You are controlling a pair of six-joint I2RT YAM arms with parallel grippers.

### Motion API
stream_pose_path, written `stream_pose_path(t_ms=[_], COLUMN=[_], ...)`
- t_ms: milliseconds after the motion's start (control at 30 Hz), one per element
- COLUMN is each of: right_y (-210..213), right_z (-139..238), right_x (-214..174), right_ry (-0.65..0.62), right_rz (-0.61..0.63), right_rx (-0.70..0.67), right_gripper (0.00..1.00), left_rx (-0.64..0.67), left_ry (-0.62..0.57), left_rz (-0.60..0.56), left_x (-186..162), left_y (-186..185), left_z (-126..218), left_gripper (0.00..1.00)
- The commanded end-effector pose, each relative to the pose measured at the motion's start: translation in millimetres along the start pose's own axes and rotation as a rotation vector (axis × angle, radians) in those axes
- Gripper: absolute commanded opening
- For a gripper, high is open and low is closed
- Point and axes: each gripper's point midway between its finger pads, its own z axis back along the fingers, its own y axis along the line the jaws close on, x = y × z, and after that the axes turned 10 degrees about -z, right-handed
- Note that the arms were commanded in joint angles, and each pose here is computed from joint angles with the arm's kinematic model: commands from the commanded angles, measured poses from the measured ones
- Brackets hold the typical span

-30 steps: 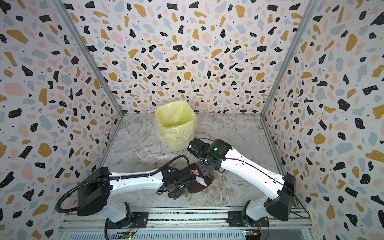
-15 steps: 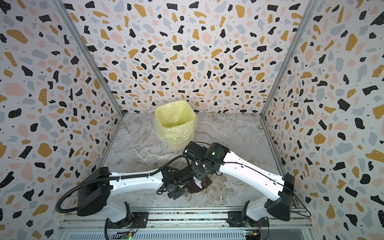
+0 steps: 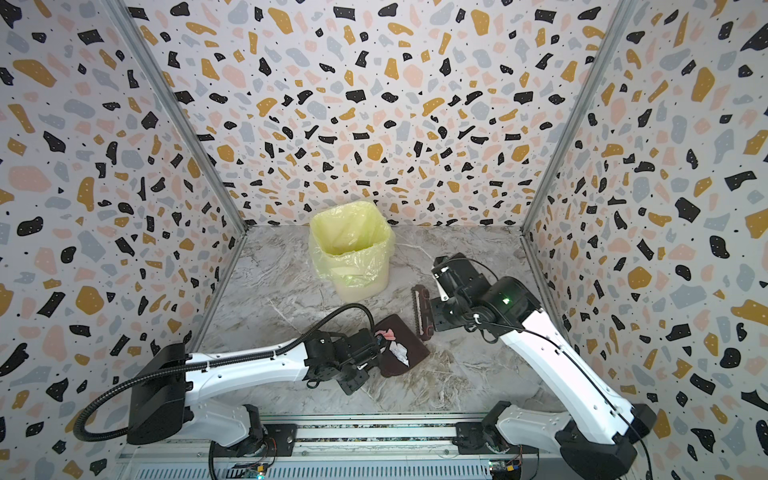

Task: Sweep away the paper scraps from the table
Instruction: 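Sweep the pink and white scraps into the dustpan with the right gripper's brush, then lift the loaded dustpan over the yellow bin with the left gripper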

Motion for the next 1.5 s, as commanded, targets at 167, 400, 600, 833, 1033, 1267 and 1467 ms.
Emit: stream_pose_path(t_ms=[167, 400, 600, 833, 1033, 1267, 1467], right_y=[-31, -43, -46, -48, -51, -54, -52], right_z=[8, -6, -14, -20, -22, -21, -23], right_x=[13, 16, 16, 14, 14, 12, 4], right_ry=[-0.093, -0.102, -0.1, -0.103, -0.106, -0.095, -0.064], right_rz=[-0.108, -0.166, -0.188, -0.201, -0.212, -0.223, -0.239], right_rx=[0.086, 0.143, 0.179, 0.206, 0.223, 0.242, 0.261], right_gripper=[0.0, 0.0, 0.0, 0.0, 0.0, 0.0, 0.0], left_rx=[0.049, 0.058, 0.115, 0.171, 0.236, 0.331, 0.389], left_ry=[-0.15, -0.225, -0.284, -0.287, -0.29, -0.303, -0.294], left_rz=[0.065, 0.125, 0.174, 0.233, 0.313, 0.45, 0.496], left_x=[19, 23, 27, 28, 22, 0, -3], left_y=[15, 25, 41, 72, 111, 176, 209], left_z=[67, 125, 165, 184, 205, 225, 227], left_gripper=[0.0, 0.0, 0.0, 0.0, 0.0, 0.0, 0.0])
